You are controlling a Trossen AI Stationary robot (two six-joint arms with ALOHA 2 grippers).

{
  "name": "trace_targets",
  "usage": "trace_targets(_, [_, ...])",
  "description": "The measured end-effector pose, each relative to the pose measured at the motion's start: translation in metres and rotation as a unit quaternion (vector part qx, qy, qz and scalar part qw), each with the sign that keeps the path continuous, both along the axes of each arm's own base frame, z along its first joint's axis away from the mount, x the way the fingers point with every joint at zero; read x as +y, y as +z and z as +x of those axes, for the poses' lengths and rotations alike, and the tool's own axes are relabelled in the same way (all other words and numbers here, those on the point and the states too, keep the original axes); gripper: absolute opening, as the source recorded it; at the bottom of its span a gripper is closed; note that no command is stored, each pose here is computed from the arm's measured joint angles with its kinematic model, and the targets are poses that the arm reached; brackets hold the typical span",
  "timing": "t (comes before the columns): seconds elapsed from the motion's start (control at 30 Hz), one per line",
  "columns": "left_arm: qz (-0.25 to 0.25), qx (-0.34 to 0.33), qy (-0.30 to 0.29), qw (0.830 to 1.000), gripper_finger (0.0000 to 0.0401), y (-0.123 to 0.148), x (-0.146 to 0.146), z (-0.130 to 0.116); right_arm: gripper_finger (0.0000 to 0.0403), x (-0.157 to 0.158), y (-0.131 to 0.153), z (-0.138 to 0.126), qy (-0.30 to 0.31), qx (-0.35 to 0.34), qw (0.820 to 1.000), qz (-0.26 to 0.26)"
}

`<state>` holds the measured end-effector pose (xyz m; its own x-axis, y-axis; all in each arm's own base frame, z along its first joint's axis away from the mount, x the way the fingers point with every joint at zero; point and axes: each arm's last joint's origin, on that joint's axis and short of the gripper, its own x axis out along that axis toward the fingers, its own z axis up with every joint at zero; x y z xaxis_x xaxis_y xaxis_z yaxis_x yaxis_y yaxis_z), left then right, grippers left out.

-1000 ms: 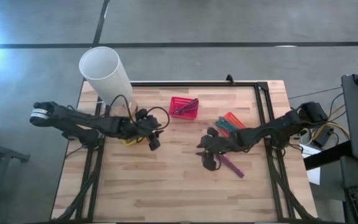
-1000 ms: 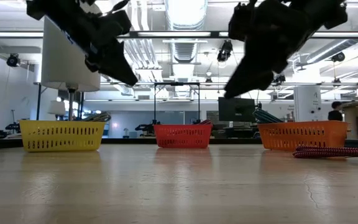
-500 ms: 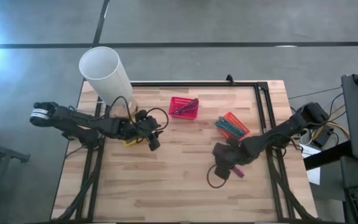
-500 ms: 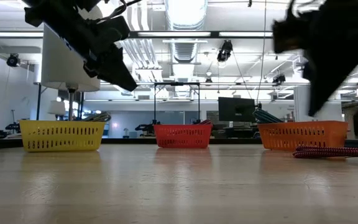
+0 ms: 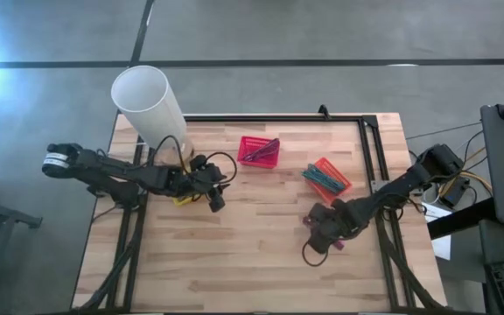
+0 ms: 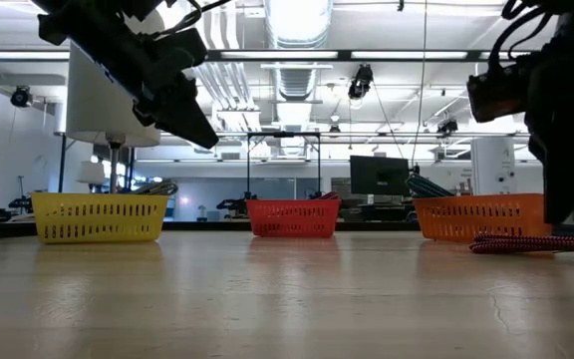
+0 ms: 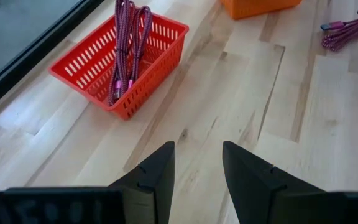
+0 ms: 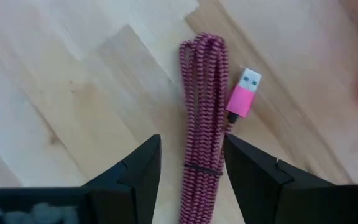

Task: Pick & Place USB Port
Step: Put the pink charger cable into the red bin

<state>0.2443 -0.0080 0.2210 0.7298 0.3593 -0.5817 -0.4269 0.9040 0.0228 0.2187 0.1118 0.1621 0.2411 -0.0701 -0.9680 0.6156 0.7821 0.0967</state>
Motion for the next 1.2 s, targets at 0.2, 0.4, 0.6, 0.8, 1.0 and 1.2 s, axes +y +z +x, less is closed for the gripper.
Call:
trace_targets(0.2, [0.0, 0.0, 0.0, 1.0, 0.0138, 0.0, 0.0, 0.0, 0.0171, -0.003, -0.01, -0.004, -0.001, 0.018, 1.0, -0.013])
trace_targets(0.4, [0.0, 0.0, 0.0, 1.0, 0.0138, 0.0, 0.0, 0.0, 0.0171, -0.004, -0.021, -0.004, -0.009, 0.035, 0.999, -0.029])
trace_targets(0.6, [-0.001, -0.001, 0.0, 1.0, 0.0138, 0.0, 0.0, 0.0, 0.0158, -0.003, -0.03, -0.002, -0.024, 0.044, 0.998, -0.038])
trace_targets(0.8, [-0.004, -0.013, 0.002, 1.0, 0.0138, 0.002, 0.0, 0.001, 0.0096, -0.001, -0.027, 0.001, -0.023, 0.033, 0.999, -0.032])
trace_targets(1.0, [-0.01, -0.028, 0.005, 1.0, 0.0138, 0.004, 0.0, 0.003, 0.0023, 0.001, -0.011, 0.006, -0.007, 0.001, 1.0, -0.02])
trace_targets(1.2, [-0.015, -0.032, 0.008, 0.999, 0.0138, 0.004, 0.0, 0.003, 0.002, 0.002, 0.029, 0.015, 0.019, -0.101, 0.993, -0.065])
